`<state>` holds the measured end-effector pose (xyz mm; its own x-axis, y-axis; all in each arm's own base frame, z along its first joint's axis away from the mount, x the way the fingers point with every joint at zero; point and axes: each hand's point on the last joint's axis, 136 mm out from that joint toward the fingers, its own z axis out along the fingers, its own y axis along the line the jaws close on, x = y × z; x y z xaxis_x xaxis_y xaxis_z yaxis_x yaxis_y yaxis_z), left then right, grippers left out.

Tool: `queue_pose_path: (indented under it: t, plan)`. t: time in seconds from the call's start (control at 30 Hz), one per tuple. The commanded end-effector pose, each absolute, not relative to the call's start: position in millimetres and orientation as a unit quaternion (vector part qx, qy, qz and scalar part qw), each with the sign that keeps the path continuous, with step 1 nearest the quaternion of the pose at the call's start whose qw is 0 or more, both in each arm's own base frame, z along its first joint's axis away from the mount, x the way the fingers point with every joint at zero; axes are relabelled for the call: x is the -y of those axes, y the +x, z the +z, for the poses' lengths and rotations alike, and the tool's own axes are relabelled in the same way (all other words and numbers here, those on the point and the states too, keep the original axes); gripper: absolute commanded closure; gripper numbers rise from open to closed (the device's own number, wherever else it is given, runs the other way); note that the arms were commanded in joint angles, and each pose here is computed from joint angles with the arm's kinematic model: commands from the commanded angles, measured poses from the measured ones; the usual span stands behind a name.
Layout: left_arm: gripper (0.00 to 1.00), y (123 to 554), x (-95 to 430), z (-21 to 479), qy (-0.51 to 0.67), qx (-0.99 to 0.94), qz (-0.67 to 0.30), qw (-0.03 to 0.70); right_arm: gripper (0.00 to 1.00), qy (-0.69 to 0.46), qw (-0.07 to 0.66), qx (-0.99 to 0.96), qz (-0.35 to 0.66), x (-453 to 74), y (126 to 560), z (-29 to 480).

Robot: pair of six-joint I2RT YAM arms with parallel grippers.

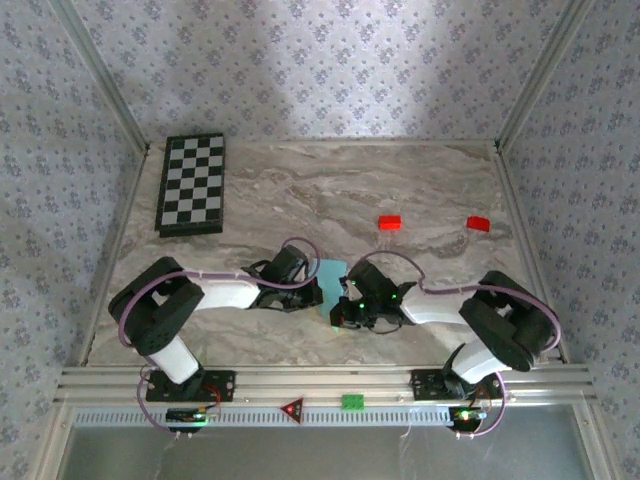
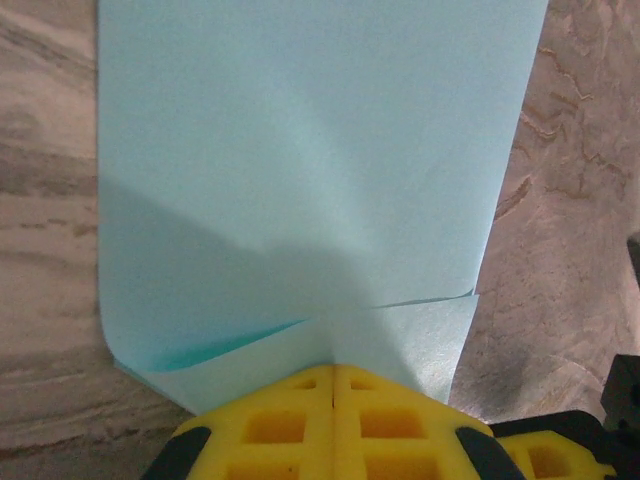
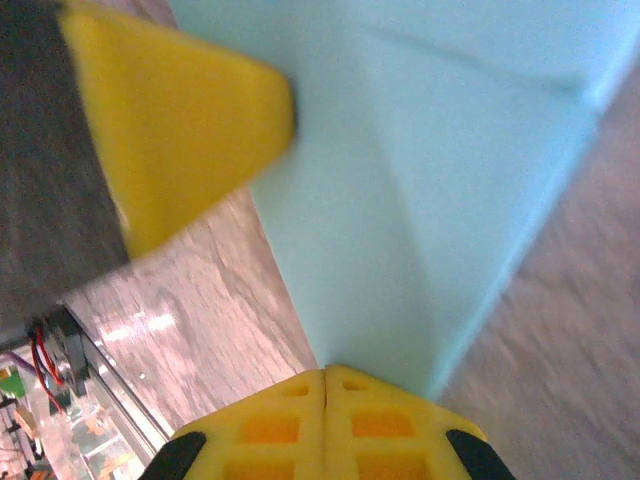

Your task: Fold a paper plane with a square sheet of paper (pick it up from the middle)

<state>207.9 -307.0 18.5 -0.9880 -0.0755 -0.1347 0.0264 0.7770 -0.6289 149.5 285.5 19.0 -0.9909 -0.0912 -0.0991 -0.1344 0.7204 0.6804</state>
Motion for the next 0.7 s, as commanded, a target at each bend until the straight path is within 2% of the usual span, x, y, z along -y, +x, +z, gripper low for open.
queue_pose_path:
  t: [0.0,0.17,0.3,0.5,0.67]
  plan:
    - [1.0,199,275,-13,-0.042,-0.962,-0.26,0.067,0.94,-0.065,-0.026,-0.939,0.337,-261,115,2]
    - [1.0,200,274,-12,-0.05,-0.962,-0.26,0.068,0.94,-0.073,-0.018,-0.939,0.335,-257,115,15]
    - [1.0,203,273,-13,-0.071,-0.96,-0.259,0.073,0.95,-0.062,0.029,-0.926,0.372,-274,138,42]
    - [1.0,202,271,-14,-0.082,-0.96,-0.255,0.079,0.96,-0.029,0.075,-0.918,0.389,-287,168,56]
    - [1.0,202,272,-13,-0.08,-0.959,-0.258,0.081,0.95,-0.048,0.036,-0.921,0.385,-304,168,38]
